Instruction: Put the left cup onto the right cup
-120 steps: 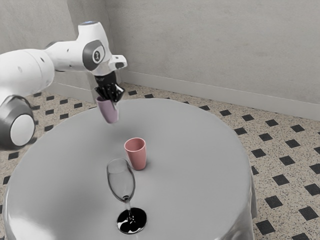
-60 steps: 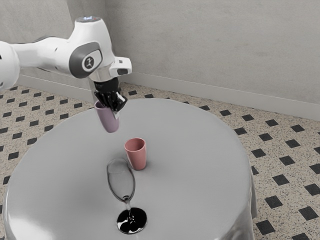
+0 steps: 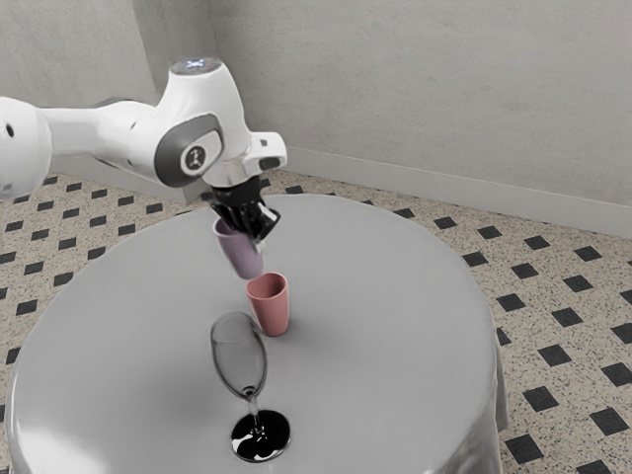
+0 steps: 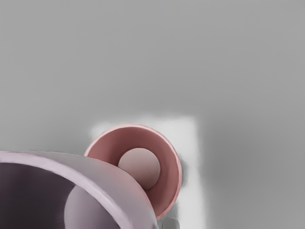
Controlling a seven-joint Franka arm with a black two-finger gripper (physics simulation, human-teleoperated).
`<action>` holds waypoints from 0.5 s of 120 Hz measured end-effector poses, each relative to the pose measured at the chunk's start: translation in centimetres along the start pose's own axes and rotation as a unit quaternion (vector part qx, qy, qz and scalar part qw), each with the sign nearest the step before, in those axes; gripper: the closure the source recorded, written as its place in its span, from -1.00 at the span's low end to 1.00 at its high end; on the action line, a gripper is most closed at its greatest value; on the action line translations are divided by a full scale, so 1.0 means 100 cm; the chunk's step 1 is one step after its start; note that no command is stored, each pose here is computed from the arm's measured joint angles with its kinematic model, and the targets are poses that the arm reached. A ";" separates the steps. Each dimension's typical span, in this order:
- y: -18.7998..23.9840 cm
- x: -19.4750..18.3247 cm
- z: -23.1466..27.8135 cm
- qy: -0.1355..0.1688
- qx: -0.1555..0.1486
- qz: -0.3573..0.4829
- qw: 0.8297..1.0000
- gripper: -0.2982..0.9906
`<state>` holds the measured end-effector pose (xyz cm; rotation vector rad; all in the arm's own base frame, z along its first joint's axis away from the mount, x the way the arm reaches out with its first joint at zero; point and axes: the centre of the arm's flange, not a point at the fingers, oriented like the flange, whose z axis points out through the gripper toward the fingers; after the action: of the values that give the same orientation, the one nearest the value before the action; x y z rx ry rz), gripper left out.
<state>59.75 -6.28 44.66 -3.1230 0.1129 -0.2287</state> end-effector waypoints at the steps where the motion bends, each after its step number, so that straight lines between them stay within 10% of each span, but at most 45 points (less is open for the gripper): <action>1: 0.000 0.000 0.001 0.000 0.000 -0.001 1.000 0.65; 60: 0.013 0.010 0.037 0.006 -0.007 -0.023 1.000 0.65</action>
<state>61.21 -7.65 41.09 -3.1413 0.0444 -0.2470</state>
